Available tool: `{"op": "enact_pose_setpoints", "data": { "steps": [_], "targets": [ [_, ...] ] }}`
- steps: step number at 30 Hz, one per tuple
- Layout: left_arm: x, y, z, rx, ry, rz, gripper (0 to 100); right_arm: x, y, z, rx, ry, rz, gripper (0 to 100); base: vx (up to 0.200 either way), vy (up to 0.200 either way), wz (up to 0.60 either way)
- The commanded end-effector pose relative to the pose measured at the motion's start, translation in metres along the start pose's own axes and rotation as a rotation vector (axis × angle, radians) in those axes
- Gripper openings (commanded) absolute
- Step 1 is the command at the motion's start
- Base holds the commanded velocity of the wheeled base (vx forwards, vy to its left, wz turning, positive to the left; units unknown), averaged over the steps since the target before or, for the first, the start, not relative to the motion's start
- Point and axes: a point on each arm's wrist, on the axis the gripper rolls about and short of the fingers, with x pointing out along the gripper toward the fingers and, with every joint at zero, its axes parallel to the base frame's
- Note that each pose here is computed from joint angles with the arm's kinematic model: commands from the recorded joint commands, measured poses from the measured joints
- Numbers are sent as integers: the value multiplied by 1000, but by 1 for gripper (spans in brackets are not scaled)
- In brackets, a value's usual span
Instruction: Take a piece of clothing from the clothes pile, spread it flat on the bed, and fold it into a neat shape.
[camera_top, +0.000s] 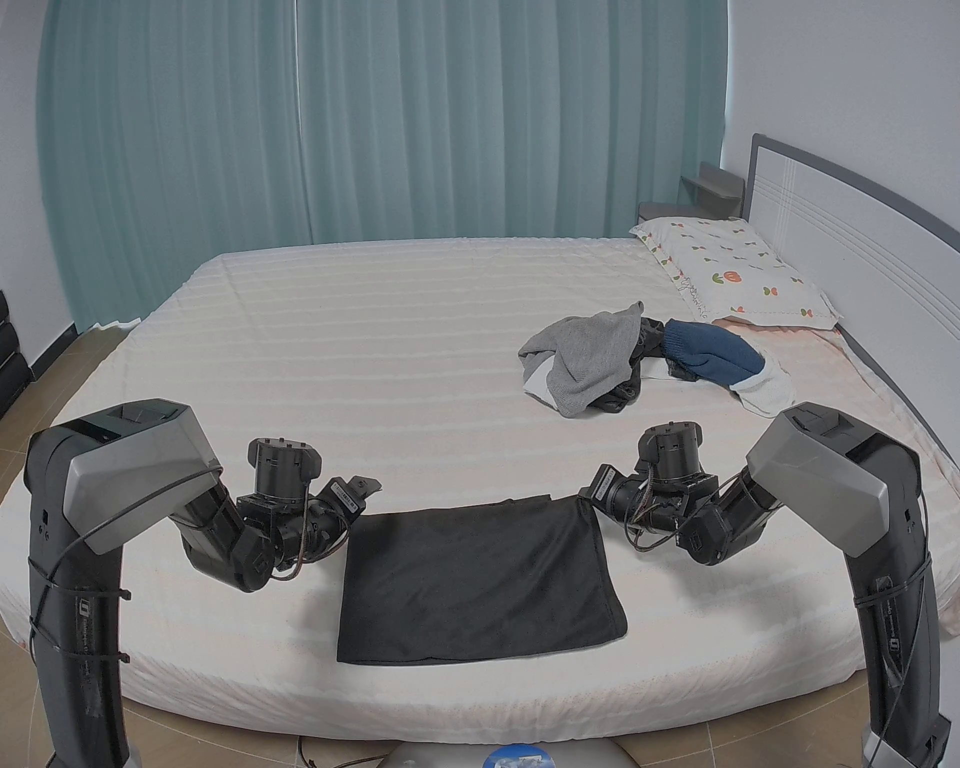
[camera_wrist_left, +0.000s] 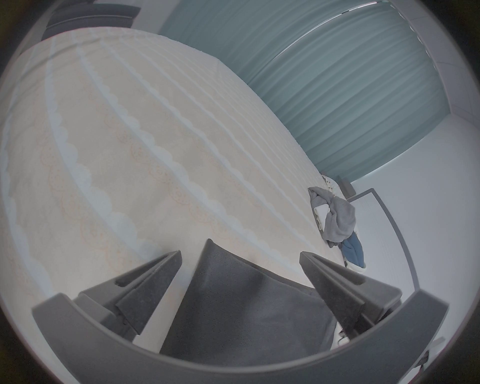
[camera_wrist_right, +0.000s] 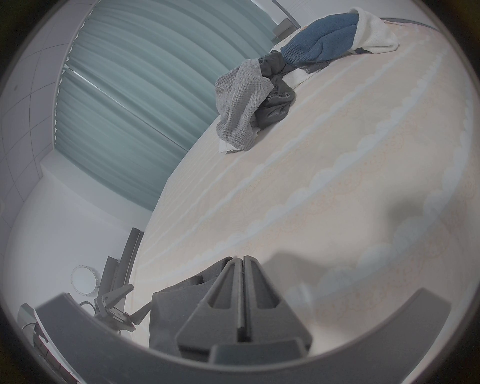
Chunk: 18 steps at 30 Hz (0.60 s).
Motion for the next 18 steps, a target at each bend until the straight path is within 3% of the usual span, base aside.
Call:
{"op": "enact_pose_setpoints", "data": {
  "steps": [1,9,10,18],
  "targets": [
    [11,6,-10,55,-4,36,100,-1,1,1,-1,-2,3,0,0,0,0],
    [16,4,-10,69,-22,38,100,0,1,0,-1,-1,2,0,0,0,0],
    [16,4,-10,69,-22,38,0,0,1,0,-1,-1,2,0,0,0,0],
    [17,4,-7,56,-55,56,0,0,1,0,-1,-1,2,0,0,0,0]
  ]
}}
